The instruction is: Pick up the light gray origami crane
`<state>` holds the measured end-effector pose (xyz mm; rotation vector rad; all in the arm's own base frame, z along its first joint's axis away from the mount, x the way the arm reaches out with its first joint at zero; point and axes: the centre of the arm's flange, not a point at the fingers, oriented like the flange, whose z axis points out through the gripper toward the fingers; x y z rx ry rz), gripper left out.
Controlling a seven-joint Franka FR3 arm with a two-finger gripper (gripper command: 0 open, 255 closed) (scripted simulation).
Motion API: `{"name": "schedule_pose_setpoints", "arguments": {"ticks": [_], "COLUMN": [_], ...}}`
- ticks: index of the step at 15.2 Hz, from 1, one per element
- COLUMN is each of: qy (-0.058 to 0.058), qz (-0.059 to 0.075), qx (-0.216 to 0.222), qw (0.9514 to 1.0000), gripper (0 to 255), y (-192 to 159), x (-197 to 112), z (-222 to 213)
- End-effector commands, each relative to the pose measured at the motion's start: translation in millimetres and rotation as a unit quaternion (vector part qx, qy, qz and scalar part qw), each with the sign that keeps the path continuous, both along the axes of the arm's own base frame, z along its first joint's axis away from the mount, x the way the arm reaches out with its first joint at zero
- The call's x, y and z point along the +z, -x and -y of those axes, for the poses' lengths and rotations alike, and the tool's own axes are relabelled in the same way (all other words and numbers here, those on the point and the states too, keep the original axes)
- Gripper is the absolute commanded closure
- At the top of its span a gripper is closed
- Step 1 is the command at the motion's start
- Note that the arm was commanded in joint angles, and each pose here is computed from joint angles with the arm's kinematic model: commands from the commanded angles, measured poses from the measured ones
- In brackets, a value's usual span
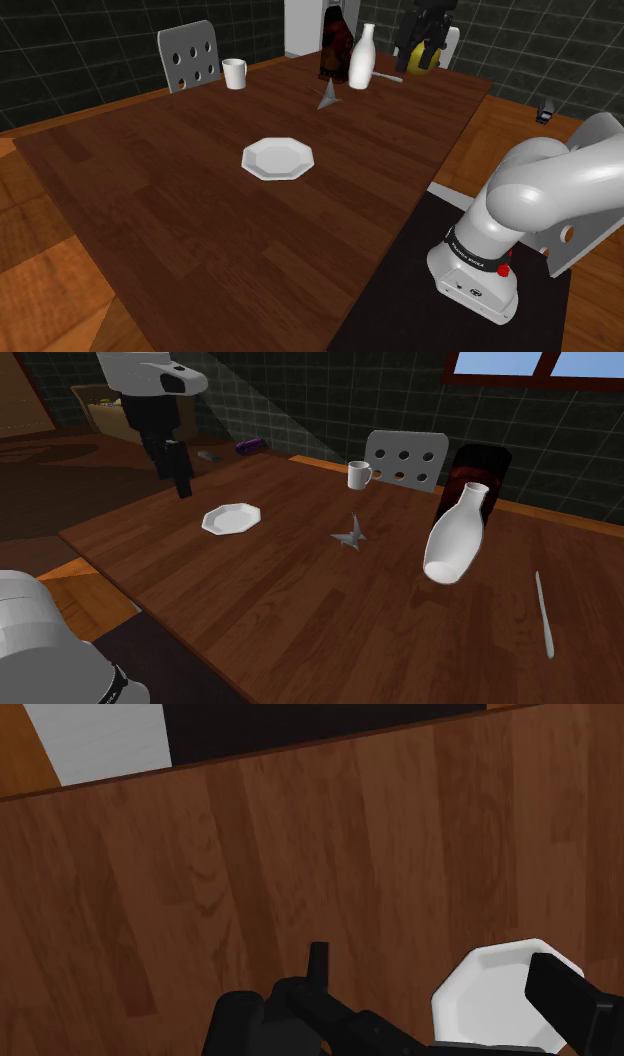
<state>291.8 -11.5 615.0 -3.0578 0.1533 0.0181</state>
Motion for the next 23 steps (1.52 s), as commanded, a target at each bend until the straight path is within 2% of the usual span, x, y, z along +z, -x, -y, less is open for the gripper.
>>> {"name": "schedule_pose_setpoints", "arguments": {"ticks": [1,23], "qy": [0.000,0.001], "qz": [0.000,-0.024], "qx": [0.000,-0.011], "qw": [1.0000,0.9997], "gripper": [0,0], "y": [0.0,-247.7], "x": [0.0,-110.9], "z": [0.0,118.8]}}
